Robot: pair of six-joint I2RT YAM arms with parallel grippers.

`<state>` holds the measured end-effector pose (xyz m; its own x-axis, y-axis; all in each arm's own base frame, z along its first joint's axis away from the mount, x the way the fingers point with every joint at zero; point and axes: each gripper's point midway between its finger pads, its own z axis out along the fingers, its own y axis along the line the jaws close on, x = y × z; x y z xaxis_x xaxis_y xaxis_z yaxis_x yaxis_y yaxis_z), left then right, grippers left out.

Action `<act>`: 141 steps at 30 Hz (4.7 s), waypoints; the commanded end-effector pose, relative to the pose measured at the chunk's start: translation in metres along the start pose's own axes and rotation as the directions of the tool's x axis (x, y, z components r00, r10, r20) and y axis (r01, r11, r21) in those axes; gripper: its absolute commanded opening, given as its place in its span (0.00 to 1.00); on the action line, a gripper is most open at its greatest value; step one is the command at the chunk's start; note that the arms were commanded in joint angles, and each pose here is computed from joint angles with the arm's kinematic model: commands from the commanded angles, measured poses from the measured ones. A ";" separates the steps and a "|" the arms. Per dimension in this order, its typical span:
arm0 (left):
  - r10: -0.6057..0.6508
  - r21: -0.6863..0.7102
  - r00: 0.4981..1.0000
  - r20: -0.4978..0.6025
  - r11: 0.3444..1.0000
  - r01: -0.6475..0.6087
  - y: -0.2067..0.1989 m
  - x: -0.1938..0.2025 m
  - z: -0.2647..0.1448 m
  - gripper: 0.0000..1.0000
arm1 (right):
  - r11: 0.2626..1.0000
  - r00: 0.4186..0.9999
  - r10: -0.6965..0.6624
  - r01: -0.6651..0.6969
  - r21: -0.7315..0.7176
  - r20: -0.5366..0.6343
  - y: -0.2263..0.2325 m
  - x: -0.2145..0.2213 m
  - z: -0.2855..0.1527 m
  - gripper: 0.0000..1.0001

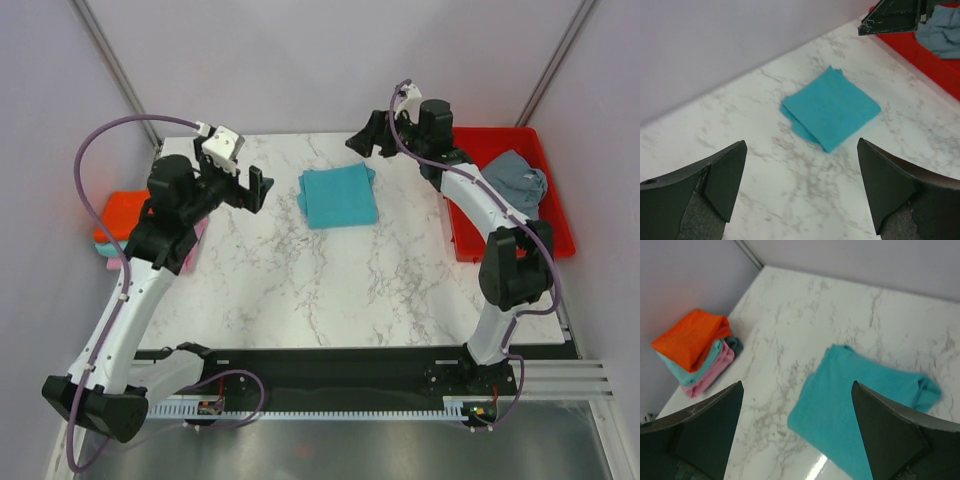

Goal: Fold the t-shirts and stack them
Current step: Neatly place the folded tshirt to the corner

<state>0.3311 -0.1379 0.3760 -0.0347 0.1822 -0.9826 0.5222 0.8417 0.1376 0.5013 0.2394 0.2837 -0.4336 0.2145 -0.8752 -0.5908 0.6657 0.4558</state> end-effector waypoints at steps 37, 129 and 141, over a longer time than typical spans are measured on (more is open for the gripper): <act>-0.725 -0.243 0.399 -0.561 0.605 0.758 -0.002 0.256 0.197 0.92 | 0.949 0.874 0.309 -0.309 0.064 -0.376 -0.096 0.151 0.025 0.98; -0.014 -0.325 0.690 -0.724 0.889 -0.322 0.174 0.104 -0.078 0.02 | 0.947 0.918 0.320 -0.307 0.089 -0.234 -0.125 0.094 -0.025 0.98; -0.074 -0.426 0.669 -0.740 0.821 -0.381 0.224 0.117 -0.092 0.02 | 0.943 0.916 0.332 -0.319 0.093 -0.226 -0.126 0.098 -0.026 0.98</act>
<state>0.3558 0.0916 0.2833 -0.7207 0.4182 -0.5530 0.1539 0.8742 0.4606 0.5133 0.1559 0.1339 -0.7701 0.2578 -0.5835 -0.3132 0.6440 0.6980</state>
